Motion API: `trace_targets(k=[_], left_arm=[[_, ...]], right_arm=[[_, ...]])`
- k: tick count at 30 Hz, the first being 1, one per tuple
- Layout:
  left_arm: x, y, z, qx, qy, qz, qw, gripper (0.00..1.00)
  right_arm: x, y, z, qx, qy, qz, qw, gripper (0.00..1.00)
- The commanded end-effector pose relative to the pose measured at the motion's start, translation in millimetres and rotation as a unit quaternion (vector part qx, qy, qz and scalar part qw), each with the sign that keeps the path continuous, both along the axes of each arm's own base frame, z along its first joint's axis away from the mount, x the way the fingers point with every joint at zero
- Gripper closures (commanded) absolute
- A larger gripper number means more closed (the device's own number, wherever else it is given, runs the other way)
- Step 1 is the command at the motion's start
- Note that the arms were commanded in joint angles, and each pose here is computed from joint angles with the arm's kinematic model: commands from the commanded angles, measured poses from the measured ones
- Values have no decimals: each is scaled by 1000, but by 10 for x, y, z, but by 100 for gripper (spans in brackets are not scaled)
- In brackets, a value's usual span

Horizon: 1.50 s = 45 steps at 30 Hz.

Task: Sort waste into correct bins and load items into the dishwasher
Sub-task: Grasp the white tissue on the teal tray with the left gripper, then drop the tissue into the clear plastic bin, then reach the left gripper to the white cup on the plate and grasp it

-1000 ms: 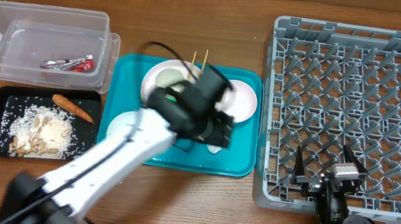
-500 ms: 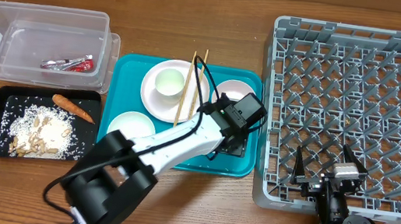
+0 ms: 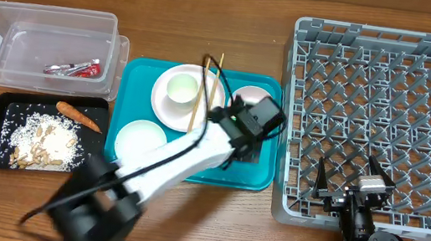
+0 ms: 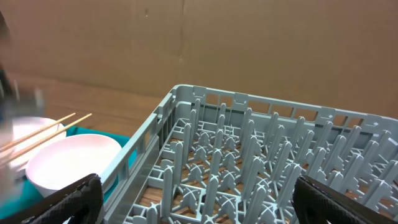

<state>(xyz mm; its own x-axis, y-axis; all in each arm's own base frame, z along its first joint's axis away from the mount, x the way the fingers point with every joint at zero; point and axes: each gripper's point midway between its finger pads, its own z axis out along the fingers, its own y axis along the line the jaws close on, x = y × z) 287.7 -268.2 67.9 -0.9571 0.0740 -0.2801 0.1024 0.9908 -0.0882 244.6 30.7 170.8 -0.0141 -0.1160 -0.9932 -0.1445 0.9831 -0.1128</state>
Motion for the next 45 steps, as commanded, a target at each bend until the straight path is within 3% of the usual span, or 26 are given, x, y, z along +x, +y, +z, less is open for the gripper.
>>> trace_targets(k=[1,3,6,9,12,19,22,23,24,25,26,30,33,36,39,42,45], left_arm=[[369,182,1189,-31,-165,24,985,96],[541,617,1616,5,-241,72,968,96],[719,1322,1815,66,-276,160,945,96],[942,2014,1689,95,-251,246,931,96],[1109,2604,1404,81,-199,316,924,96],[1174,3600,811,57,-111,424,897,94],[1208,3850,704,51,-105,432,894,83],[1250,3913,735,54,-117,425,896,52],[1292,3928,764,55,-127,419,897,27],[1316,3931,778,55,-132,416,898,13],[1324,3927,784,55,-134,416,898,9],[1248,3841,917,52,-137,409,901,5],[1027,3658,1084,31,-120,394,911,3],[721,3023,1274,-107,-63,315,941,0],[237,2466,1446,-215,15,229,949,1],[-200,2347,1472,-213,72,193,955,2],[-387,2326,1467,-202,95,168,960,5]], right_arm=[[2,2,-12,-1,-3,1,1000,0],[1,2,-11,-1,-3,1,1000,0],[2,2,-12,-1,-3,1,1000,0],[1,2,-11,-1,-3,1,1000,0],[1,2,-11,-1,-3,1,1000,0],[1,2,-11,-1,-3,1,1000,0],[2,2,-12,-1,-3,1,1000,0],[1,2,-11,-1,-3,1,1000,0],[1,2,-11,-1,-3,1,1000,0],[1,2,-11,-1,-3,1,1000,0],[1,2,-11,-1,-3,1,1000,0],[1,2,-11,-1,-3,1,1000,0],[2,2,-12,-1,-3,1,1000,0],[1,2,-11,-1,-3,1,1000,0],[1,2,-11,-1,-3,1,1000,0],[1,2,-11,-1,-3,1,1000,0],[1,2,-11,-1,-3,1,1000,0]])
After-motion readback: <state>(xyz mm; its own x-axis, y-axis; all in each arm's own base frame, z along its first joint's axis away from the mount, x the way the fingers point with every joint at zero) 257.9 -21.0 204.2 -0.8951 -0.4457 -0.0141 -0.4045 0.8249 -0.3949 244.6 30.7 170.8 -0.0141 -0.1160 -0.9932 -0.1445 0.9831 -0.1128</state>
